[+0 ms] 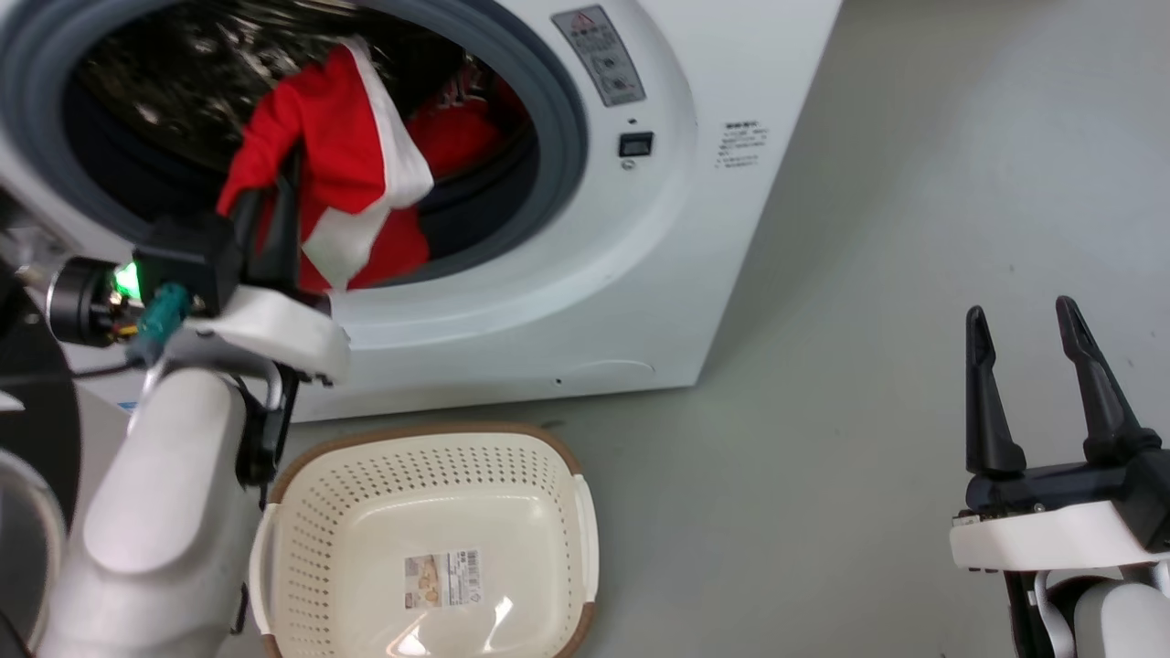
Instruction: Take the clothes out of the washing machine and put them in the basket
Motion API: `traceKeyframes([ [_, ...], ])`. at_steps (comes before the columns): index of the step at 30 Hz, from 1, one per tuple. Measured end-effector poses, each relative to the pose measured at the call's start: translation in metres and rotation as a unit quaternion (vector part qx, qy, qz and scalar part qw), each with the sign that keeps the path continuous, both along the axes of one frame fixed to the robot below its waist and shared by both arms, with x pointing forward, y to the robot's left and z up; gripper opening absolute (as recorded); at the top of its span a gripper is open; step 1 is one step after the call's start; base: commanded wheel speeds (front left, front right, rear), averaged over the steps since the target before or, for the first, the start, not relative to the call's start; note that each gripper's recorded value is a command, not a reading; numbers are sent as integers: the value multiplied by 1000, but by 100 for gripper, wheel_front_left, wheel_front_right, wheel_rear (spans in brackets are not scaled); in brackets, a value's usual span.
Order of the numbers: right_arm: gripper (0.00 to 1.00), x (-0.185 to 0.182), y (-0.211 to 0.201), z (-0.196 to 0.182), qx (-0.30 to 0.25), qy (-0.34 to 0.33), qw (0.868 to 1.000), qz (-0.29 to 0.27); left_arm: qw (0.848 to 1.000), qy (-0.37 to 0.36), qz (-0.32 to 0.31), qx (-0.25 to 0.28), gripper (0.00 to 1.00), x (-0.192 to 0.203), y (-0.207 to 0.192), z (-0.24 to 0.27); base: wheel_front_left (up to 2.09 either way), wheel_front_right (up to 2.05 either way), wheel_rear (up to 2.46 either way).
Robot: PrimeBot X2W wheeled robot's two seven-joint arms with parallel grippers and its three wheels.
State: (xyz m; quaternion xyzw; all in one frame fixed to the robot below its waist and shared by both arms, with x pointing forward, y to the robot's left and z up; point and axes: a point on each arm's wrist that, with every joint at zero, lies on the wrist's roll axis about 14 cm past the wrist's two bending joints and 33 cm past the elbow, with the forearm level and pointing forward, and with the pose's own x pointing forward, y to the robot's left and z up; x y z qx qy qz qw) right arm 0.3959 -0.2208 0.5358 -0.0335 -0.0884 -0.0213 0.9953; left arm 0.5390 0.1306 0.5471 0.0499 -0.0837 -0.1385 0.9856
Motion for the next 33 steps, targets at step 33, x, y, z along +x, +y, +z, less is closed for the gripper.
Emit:
traceKeyframes([
  [33,100,37,29,-35,-12,36,998,44,944,329,7,19,0,-127,18,-223,0,0,0],
])
